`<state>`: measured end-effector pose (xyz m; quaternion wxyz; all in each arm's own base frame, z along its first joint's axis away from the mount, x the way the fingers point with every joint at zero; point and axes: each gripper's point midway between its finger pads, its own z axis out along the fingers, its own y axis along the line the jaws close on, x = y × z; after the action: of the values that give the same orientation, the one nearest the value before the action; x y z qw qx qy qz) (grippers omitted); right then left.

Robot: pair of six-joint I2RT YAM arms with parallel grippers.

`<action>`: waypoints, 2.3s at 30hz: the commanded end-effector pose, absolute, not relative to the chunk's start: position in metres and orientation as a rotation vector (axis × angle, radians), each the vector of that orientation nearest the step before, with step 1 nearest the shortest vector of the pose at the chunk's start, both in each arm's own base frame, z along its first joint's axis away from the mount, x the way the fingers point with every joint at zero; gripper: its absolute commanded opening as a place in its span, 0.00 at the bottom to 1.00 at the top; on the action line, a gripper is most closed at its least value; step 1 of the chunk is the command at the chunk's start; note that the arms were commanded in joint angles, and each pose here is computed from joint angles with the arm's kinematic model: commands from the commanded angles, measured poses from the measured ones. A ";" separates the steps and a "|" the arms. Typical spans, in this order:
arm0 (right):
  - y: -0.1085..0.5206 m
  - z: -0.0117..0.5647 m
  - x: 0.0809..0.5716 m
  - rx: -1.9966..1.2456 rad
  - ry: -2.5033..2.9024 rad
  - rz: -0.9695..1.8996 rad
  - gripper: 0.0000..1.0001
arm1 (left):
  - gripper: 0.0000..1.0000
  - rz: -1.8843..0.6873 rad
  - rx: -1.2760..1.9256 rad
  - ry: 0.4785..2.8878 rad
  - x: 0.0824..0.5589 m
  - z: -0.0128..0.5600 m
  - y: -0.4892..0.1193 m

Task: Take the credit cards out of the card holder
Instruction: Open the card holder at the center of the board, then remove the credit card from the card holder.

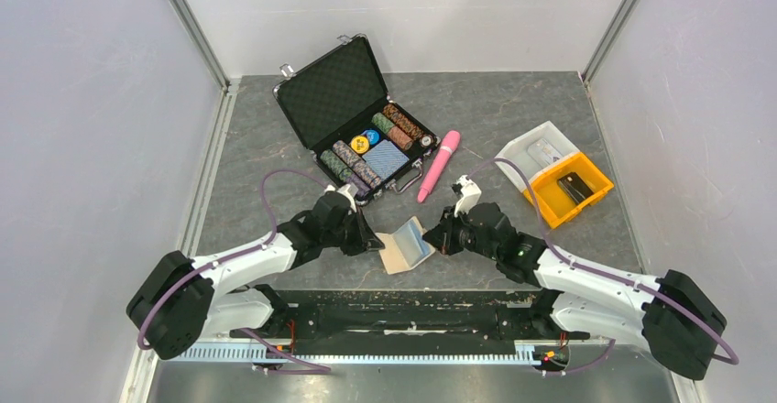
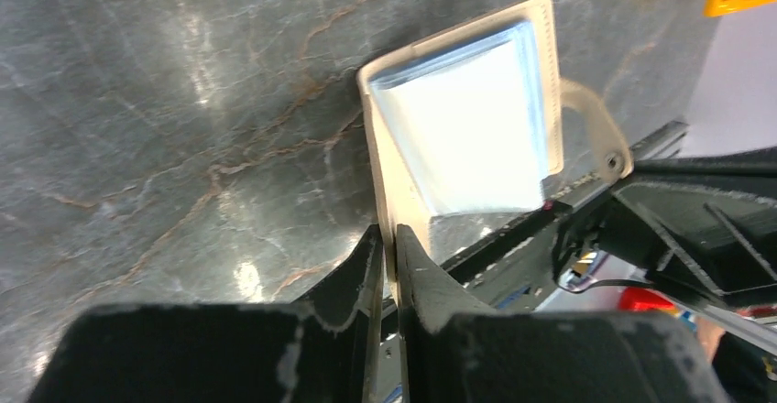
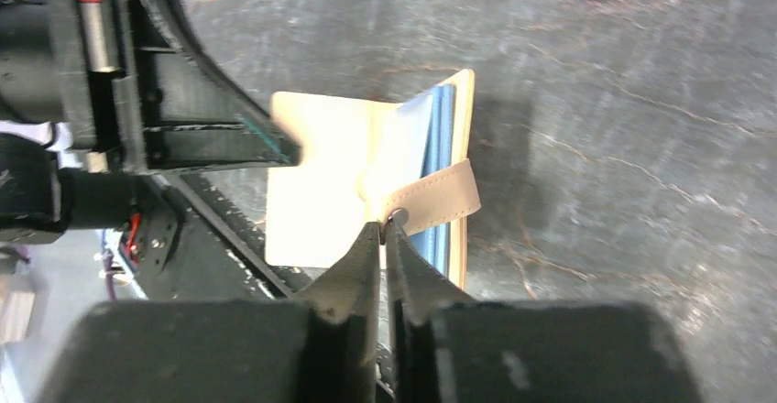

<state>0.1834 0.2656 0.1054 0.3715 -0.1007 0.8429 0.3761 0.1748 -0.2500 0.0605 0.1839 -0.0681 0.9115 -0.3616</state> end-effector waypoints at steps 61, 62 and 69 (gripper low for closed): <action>0.332 0.025 0.154 -0.479 2.435 1.068 0.12 | 0.33 -1.108 -0.184 2.518 0.189 0.105 -0.264; 0.333 0.026 0.154 -0.479 2.432 1.069 0.11 | 0.31 -1.136 -0.191 2.527 0.188 0.097 -0.267; 0.326 0.041 0.160 -0.546 2.369 1.009 0.15 | 0.23 -1.064 -0.144 2.570 0.192 0.065 -0.267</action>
<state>0.1477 0.3253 0.0199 0.2077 -0.1827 0.8823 0.3807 0.1775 -0.2536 0.0529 0.1501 -0.0627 0.9244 -0.3451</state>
